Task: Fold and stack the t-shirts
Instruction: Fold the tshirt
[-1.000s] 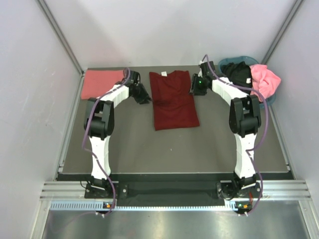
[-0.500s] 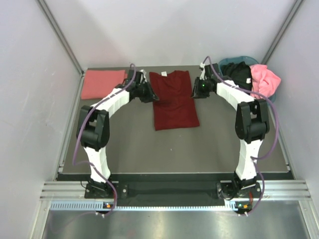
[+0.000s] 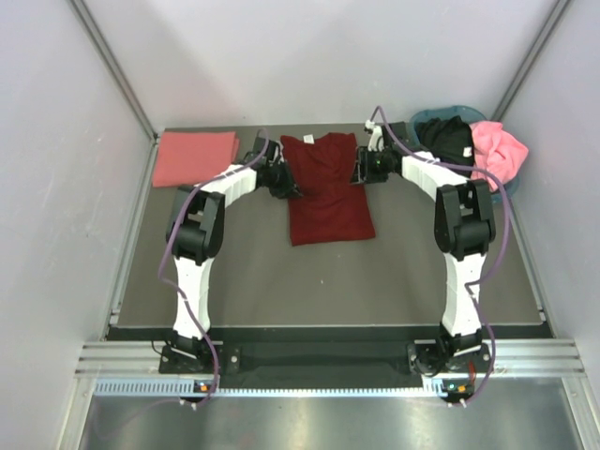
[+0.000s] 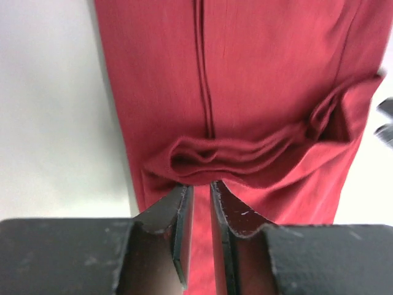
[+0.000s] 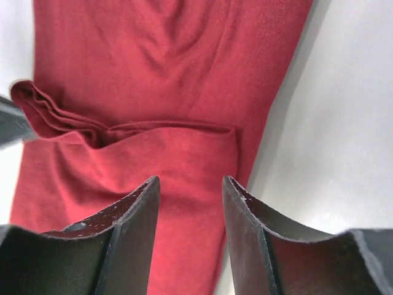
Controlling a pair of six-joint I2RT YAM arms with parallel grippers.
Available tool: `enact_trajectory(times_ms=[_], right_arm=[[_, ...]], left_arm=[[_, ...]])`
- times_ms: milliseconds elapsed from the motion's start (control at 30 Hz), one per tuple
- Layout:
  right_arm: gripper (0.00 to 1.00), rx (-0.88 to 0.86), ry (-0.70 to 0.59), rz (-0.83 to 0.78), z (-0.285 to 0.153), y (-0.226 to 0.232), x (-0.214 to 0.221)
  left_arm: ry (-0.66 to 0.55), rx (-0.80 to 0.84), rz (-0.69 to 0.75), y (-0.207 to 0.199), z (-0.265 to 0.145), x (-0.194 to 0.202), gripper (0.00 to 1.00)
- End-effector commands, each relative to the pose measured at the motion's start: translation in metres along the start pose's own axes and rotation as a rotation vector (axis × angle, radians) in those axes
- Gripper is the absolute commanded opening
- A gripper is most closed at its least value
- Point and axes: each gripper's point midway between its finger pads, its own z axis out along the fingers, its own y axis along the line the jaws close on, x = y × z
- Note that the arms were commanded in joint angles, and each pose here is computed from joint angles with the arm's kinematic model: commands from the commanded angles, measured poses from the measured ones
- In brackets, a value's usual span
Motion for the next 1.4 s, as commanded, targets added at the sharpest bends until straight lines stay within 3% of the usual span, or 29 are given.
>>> enact_trajectory(times_ms=[0, 333, 867, 1367], right_arm=[[0.46, -0.028, -0.106, -0.108, -0.004, -0.003, -0.040], [0.38, -0.032, -0.084, -0.114, 0.011, -0.012, -0.035], [0.35, -0.057, -0.100, -0.113, 0.017, -0.011, -0.043], [0.33, -0.045, -0.087, -0.105, 0.023, -0.018, -0.039]], left_arm=[[-0.117, -0.004, 0.032, -0.007, -0.011, -0.047, 0.22], [-0.143, -0.058, 0.009, 0.011, -0.008, -0.062, 0.24], [-0.122, -0.019, 0.121, 0.009, -0.005, -0.060, 0.31], [-0.104, -0.006, 0.115, 0.013, 0.007, -0.057, 0.26]])
